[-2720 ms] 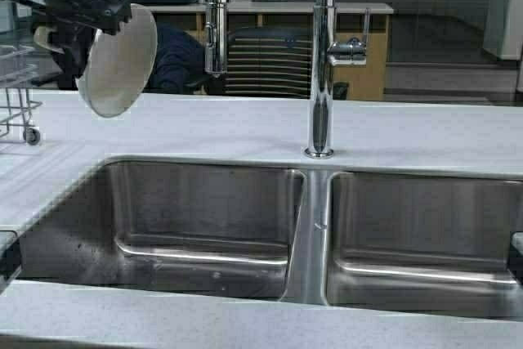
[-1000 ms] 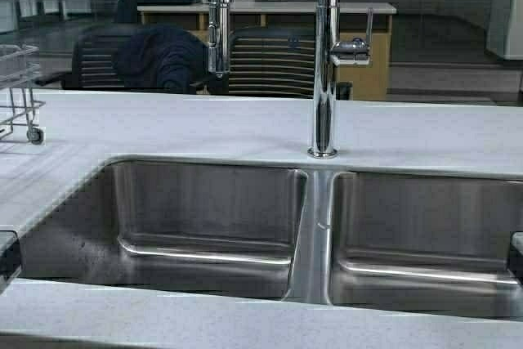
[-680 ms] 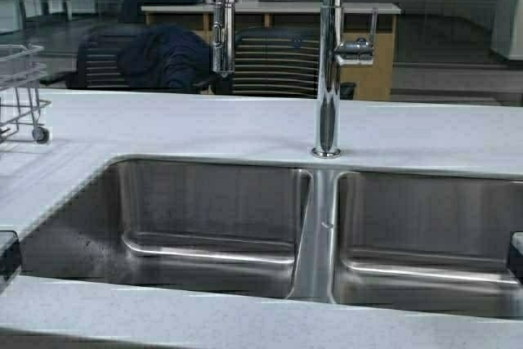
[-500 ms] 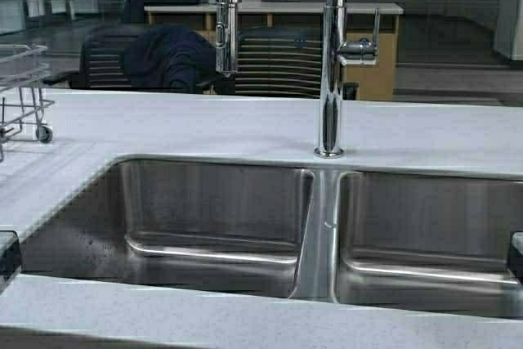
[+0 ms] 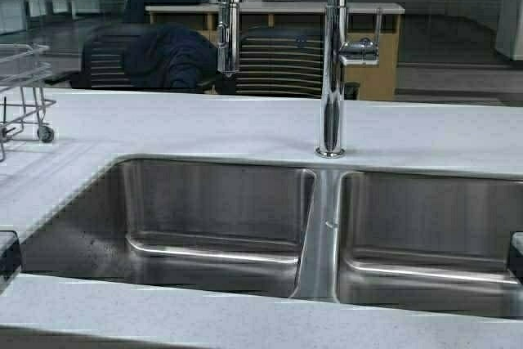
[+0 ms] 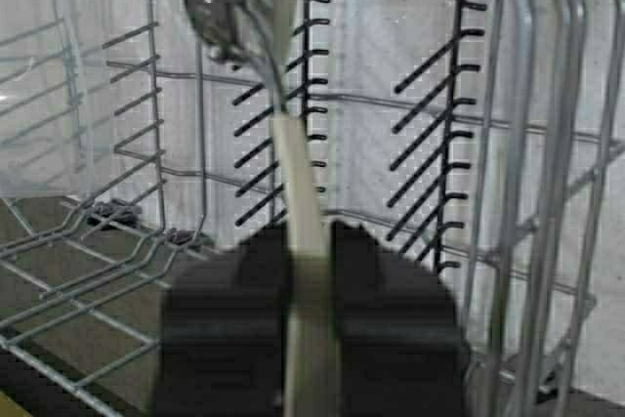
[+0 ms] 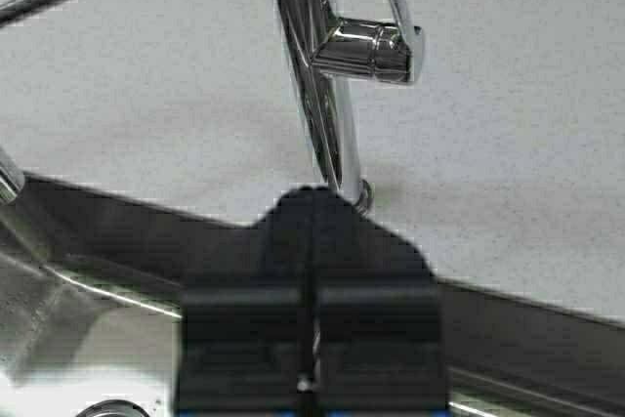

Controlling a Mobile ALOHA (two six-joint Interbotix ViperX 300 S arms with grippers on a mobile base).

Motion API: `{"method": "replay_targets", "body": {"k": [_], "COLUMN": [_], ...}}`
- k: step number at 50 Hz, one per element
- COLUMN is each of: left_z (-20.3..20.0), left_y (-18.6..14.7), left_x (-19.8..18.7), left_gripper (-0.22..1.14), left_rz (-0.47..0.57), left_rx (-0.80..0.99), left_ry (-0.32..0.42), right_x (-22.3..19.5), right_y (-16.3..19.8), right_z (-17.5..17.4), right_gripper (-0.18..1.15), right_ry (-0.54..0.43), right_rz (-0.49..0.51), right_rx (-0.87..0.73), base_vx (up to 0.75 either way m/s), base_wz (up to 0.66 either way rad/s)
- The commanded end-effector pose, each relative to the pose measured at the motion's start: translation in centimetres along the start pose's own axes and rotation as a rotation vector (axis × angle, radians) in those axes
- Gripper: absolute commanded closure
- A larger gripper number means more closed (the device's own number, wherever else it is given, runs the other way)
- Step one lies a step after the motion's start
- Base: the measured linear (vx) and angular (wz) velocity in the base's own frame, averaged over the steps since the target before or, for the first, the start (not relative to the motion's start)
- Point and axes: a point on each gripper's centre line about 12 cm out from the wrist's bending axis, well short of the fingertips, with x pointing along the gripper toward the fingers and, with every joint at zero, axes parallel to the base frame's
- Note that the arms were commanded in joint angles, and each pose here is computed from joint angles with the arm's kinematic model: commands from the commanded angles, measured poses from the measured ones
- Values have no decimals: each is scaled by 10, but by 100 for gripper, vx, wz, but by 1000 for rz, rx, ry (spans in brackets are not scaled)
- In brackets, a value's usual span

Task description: Wash the pan

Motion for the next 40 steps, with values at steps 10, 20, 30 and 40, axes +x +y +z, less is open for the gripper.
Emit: {"method": "replay_targets", "body": {"k": [10,20,30,40], "left_z": [14,17,17,19], "left_y": [19,21,17,15], "left_x": [-1,1,9,13], "left_gripper": [89,87,62,11], "left_rz": [31,33,23,18], "left_rx": [-69,-116,-107,-111], "left_ry": [-28,-28,-9,-3], "right_x": [0,3,3,3], "right_y": [1,1,1,1], "right_z": [6,3,3,3], "right_gripper": [90,90,90,90], "right_ry": [-22,-10,-12,-12], "right_rz": [5,3,4,4], "right_rx": [-2,-2,-5,-7], "base_vx": [0,0,0,0], "base_wz": [0,0,0,0]}}
